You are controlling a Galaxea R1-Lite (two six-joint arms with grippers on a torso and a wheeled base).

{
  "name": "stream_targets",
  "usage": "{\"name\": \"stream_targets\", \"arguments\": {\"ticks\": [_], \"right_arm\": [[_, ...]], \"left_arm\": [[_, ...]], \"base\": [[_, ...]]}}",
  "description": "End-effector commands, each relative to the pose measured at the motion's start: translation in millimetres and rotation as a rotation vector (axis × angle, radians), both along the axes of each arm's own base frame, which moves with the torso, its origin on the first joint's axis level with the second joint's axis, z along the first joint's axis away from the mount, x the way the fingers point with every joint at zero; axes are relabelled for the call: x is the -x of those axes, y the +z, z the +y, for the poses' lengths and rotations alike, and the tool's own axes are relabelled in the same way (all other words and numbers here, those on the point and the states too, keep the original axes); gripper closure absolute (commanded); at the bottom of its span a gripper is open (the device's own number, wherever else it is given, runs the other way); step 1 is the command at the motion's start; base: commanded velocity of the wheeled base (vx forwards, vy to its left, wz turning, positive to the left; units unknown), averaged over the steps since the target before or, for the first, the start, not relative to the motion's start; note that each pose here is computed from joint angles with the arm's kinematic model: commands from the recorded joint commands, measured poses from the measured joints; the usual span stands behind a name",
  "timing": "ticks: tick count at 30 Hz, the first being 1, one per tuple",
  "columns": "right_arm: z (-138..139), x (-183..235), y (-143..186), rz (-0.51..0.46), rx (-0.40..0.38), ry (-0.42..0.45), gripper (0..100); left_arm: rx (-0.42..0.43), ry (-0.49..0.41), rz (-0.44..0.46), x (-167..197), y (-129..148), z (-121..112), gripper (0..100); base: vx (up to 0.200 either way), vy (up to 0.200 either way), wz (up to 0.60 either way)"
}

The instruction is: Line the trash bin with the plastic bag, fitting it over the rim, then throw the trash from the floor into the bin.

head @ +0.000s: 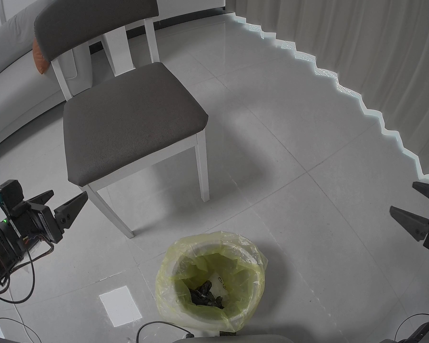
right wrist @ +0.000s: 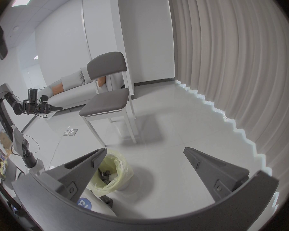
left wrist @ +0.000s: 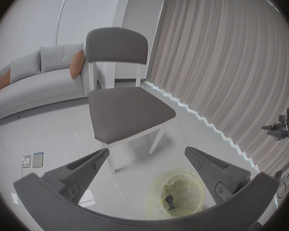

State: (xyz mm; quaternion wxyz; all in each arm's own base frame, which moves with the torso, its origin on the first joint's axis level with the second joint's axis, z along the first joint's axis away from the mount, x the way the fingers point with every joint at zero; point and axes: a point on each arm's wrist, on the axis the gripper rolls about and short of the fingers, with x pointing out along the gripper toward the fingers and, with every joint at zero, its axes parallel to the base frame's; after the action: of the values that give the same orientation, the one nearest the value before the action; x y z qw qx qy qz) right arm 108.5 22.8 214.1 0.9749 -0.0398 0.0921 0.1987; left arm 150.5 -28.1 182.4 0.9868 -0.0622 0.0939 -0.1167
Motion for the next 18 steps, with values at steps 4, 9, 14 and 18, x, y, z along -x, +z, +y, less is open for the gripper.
{"name": "stream_targets", "arguments": {"ticks": [4, 9, 14, 18], "right_arm": [[47.8, -105.4, -67.9, 0.28, -0.053, 0.091, 0], [71.9, -149.8, -123.8, 0.351, -0.033, 0.121, 0], [88.4, -202.1, -178.2, 0.356, -0.031, 0.116, 0], [101.8, -232.7, -203.6, 0.421, -0.009, 0.122, 0]], "left_arm": [[0.03, 0.027, -0.056, 7.3, 13.4, 5.7, 0], [0.027, 0.042, -0.033, 3.5, 9.0, 6.2, 0], [0.037, 0.084, -0.054, -7.8, 12.5, 12.0, 0], [0.082, 0.091, -0.033, -21.9, 3.8, 10.7, 0]], "base": [[0.0, 0.0, 0.0], [0.0, 0.0, 0.0], [0.0, 0.0, 0.0], [0.0, 0.0, 0.0]]}}
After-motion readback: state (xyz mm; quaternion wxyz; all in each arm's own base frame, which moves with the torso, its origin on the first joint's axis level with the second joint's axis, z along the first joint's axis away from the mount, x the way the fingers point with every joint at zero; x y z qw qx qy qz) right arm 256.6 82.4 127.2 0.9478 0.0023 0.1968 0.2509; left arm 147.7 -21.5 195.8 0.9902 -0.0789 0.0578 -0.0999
